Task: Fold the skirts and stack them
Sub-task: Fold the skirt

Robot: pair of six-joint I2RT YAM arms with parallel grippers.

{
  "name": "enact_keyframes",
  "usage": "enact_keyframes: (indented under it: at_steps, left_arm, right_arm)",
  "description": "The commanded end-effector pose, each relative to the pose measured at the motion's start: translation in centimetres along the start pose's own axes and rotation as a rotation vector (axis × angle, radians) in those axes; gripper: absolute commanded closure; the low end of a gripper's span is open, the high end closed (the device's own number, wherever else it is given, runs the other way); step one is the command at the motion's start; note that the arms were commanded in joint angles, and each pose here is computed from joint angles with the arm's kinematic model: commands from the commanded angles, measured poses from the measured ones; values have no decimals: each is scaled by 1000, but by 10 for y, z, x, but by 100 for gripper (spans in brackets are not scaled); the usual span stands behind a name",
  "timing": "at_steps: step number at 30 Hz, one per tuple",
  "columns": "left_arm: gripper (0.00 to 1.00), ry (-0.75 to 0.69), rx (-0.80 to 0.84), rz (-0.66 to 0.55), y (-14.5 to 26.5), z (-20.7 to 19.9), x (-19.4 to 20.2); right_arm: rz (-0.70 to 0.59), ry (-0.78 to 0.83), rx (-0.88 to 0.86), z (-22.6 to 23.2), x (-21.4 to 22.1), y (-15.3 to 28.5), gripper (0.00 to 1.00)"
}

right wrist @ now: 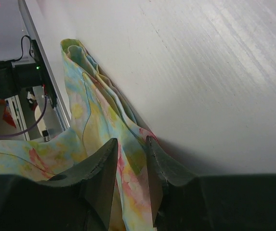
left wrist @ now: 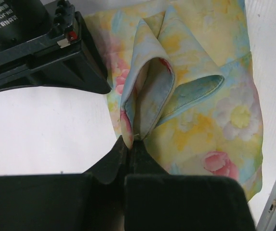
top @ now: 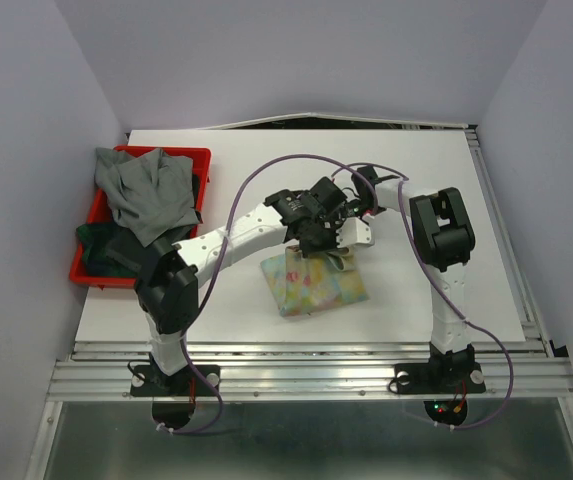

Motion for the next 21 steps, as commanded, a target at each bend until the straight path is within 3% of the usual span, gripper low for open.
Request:
enact_keyframes:
  at_steps: [1, 20, 21]
  left_arm:
    - [100, -50, -62, -38, 1, 13, -4]
    - [100, 0, -74, 23, -43, 14, 35]
    - [96, 5, -75, 26, -45, 14, 37]
  right_arm:
    - [28, 15, 67, -5, 10, -2, 64]
    - [28, 3, 72, -3, 6, -1, 64]
    - [27, 4, 72, -3, 5, -1, 64]
Point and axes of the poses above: each gripper's point midway between its finger pads, its own y axis back along the fingers, its own z axis along the line the jaws close on, x = y × z, the point moved 6 cm from there along y, back along the fingers, and after that the axes turned 11 degrees about -y, right-handed, at the moved point
